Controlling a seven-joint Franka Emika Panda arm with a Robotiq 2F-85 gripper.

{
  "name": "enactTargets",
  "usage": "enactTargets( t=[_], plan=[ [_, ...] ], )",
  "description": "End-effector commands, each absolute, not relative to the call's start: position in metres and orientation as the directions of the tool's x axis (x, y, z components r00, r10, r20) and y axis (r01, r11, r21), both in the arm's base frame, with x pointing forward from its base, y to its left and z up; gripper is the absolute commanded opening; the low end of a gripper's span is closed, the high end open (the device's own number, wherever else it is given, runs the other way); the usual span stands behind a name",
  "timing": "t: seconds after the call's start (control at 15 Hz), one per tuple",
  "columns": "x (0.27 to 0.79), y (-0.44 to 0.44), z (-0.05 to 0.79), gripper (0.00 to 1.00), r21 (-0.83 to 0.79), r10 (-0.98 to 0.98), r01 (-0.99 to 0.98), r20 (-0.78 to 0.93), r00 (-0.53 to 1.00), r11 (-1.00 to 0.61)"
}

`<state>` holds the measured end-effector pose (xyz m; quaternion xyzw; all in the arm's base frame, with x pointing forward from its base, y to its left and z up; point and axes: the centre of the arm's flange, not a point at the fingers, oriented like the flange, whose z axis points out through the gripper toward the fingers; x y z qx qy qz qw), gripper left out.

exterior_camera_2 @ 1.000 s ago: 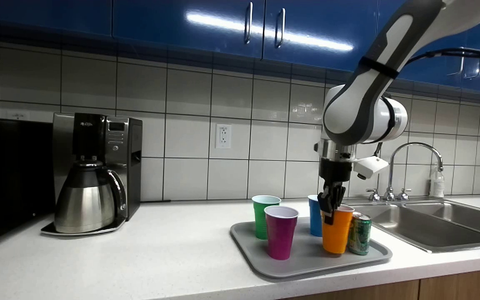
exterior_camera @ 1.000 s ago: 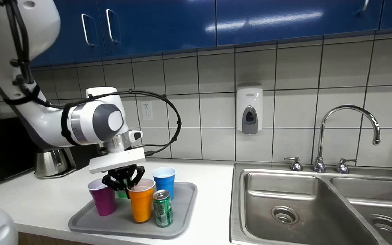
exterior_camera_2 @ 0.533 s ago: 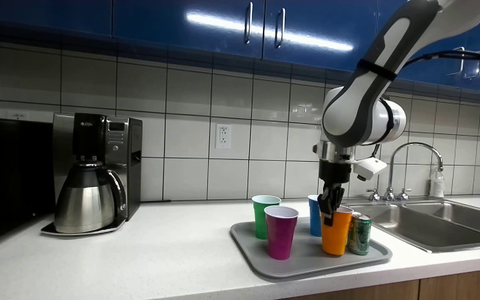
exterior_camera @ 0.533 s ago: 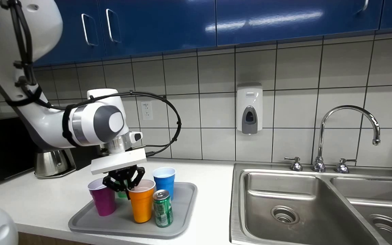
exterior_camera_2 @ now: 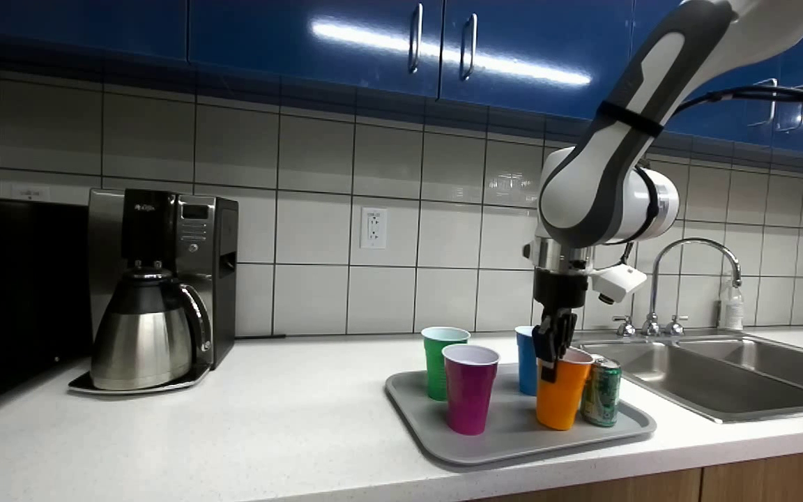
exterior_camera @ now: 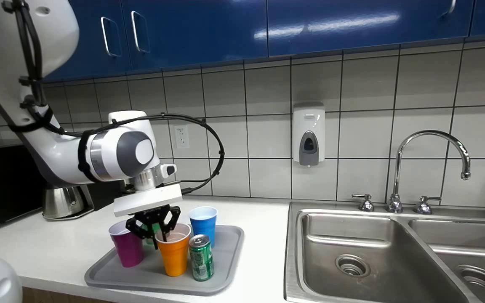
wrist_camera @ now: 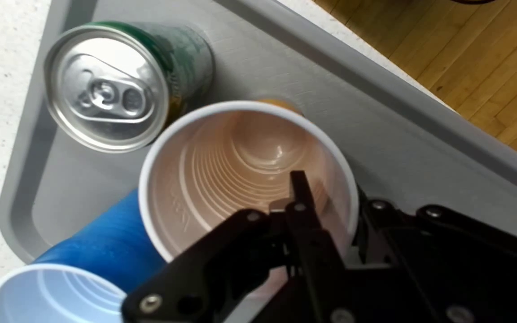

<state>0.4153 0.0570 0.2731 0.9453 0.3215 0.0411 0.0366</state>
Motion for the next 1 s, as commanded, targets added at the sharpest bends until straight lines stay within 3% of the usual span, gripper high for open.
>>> enactTargets(
  t=[0.0,0.4,0.93],
  plan=[
    [0.422,0.051,0.276,0.55,0.1,0.629,0.625,0.022,0.777,-0.774],
    [0.422,0.045,0.279,0.99,0.089,0.624,0.621,0.006,0.781,-0.779],
    [0.422,0.044,0.294,1.0,0.062,0.613,0.611,0.011,0.79,-0.789]
  ],
)
